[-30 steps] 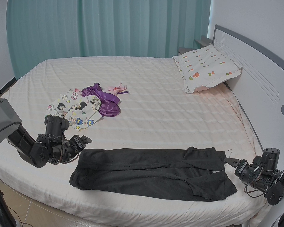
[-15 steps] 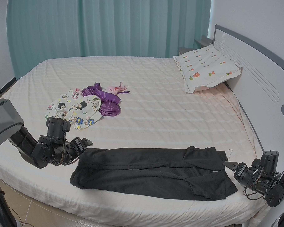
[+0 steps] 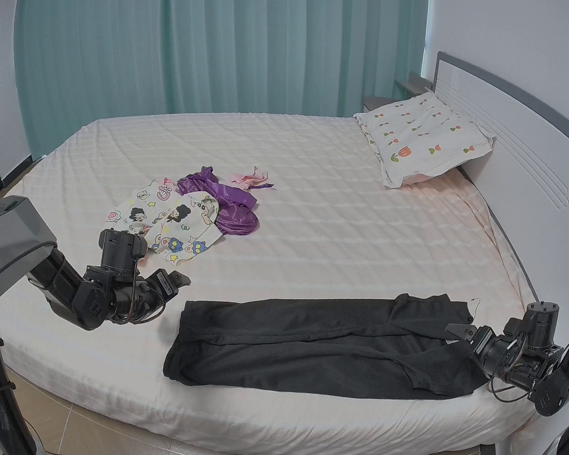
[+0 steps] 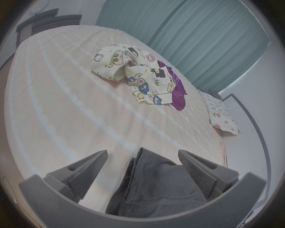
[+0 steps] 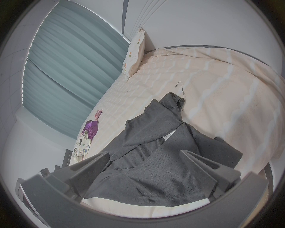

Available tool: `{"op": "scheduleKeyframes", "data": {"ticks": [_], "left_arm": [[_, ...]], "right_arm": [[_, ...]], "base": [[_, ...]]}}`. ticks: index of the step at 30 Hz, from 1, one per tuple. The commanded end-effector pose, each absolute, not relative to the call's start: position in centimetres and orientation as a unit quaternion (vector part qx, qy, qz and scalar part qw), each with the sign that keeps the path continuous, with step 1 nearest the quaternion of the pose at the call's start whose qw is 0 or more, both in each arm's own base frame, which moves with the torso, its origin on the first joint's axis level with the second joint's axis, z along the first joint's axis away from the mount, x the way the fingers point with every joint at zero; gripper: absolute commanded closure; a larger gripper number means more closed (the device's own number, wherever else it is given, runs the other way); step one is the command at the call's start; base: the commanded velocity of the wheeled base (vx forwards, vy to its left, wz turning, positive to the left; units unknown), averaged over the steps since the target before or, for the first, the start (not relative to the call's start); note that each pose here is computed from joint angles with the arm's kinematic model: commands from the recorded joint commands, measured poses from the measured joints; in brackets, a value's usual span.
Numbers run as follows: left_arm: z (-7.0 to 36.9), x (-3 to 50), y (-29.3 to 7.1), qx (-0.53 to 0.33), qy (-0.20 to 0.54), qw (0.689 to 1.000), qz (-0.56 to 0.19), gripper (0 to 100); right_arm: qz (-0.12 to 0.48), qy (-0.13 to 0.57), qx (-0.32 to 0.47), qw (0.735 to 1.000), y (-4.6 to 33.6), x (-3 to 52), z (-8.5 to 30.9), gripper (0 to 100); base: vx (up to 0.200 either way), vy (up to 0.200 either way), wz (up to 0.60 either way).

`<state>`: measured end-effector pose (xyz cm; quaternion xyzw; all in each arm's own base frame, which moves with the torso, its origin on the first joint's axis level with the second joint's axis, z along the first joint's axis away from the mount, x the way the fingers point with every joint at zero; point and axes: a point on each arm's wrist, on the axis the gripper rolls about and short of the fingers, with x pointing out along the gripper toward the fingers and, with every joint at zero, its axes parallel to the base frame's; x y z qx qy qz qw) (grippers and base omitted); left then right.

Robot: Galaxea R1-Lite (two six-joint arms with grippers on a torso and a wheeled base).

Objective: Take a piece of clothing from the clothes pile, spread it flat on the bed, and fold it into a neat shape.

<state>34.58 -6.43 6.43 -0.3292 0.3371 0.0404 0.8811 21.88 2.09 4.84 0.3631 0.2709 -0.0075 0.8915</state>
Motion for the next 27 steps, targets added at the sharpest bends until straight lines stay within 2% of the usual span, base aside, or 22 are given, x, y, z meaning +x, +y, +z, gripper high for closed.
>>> {"op": "scheduleKeyframes", "data": {"ticks": [1, 7, 10, 16, 27], "left_arm": [[5.1, 36.2, -7.4, -0.311, 0.355, 0.881, 0.027, 0], [5.8, 36.6, -9.0, -0.314, 0.403, 0.859, -0.024, 0], [5.4, 36.5, -9.2, -0.303, 0.413, 0.858, -0.034, 0], [4.5, 36.1, -9.2, -0.277, 0.432, 0.858, -0.032, 0], [4.0, 36.5, -9.2, -0.278, 0.436, 0.855, -0.028, 0]], "right_arm": [[-0.004, 0.267, 0.364, 0.892, 2.1, 21.8, 5.1, 0], [-0.005, 0.269, 0.365, 0.891, 2.1, 21.8, 5.0, 0], [-0.006, 0.271, 0.365, 0.891, 2.0, 21.8, 4.9, 0], [-0.007, 0.272, 0.365, 0.890, 2.0, 21.9, 4.8, 0], [-0.007, 0.275, 0.365, 0.889, 2.1, 21.8, 4.7, 0]], "base": [[0.000, 0.000, 0.00], [0.000, 0.000, 0.00], [0.000, 0.000, 0.00], [0.000, 0.000, 0.00], [0.000, 0.000, 0.00]]}}
